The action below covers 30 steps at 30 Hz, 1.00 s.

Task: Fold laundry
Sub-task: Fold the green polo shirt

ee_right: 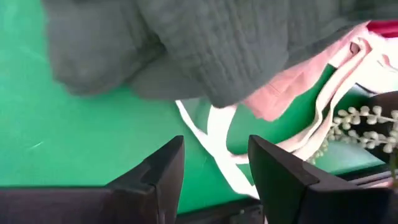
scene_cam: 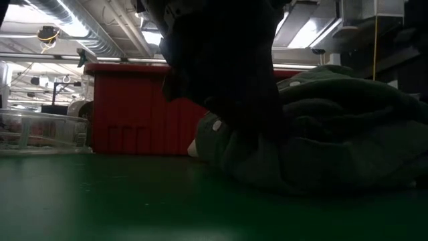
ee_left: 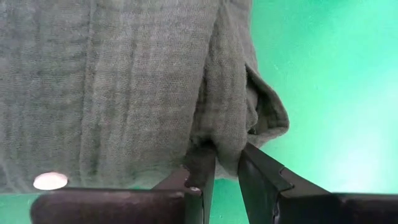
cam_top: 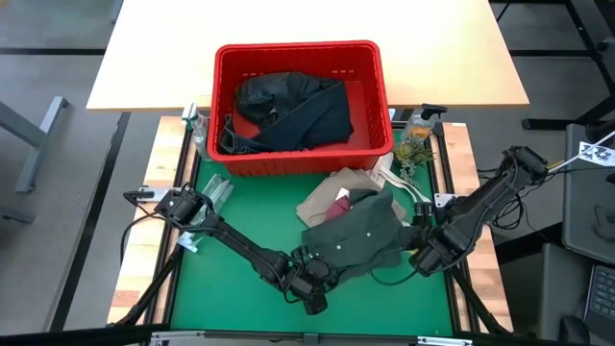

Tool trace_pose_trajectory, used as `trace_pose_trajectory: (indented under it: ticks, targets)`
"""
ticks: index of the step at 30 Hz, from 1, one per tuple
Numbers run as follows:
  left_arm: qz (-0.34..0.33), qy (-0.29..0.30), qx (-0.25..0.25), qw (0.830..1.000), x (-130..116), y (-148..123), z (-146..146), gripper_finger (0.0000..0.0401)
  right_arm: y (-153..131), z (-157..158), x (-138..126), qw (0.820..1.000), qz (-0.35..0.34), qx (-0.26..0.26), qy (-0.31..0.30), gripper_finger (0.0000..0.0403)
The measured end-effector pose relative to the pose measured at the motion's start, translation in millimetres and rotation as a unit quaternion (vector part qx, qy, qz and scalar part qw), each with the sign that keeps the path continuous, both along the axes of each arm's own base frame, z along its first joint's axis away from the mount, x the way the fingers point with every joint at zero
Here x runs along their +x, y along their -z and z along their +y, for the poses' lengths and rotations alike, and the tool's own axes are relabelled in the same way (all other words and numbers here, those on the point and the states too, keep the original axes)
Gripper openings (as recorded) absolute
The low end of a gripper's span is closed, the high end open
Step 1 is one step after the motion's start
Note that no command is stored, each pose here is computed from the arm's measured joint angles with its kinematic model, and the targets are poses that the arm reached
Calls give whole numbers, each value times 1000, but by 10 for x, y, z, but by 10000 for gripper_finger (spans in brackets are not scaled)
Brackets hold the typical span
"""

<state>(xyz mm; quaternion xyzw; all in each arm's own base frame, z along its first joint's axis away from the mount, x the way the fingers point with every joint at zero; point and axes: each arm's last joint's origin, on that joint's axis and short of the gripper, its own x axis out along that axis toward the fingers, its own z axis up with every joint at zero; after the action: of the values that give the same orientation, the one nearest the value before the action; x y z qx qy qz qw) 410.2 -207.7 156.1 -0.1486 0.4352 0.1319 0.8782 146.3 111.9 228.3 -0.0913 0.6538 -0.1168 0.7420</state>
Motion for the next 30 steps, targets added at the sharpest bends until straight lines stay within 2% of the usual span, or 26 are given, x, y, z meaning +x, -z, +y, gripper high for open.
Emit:
trace_pose_trajectory:
  ticks: [7, 11, 19, 23, 28, 30]
  targets:
    - [0, 0, 0, 1000, 0, 0, 0, 64, 312, 3, 39, 998, -65, -1, -1, 177]
    - [0, 0, 0, 1000, 0, 0, 0, 62, 300, 17, 80, 995, -99, -9, -1, 177]
    - [0, 0, 0, 1000, 0, 0, 0, 58, 282, 36, 94, 995, -100, 4, 0, 173]
    - [0, 0, 0, 1000, 0, 0, 0, 56, 280, 55, 117, 994, -112, 14, 1, 134]
    - [1, 1, 0, 1000, -2, 1, -1, 29, 275, 54, 127, 992, -125, 7, 4, 31]
    - [3, 5, -5, 1000, -6, 3, -11, 11, 276, 54, 126, 992, -124, 8, 5, 10]
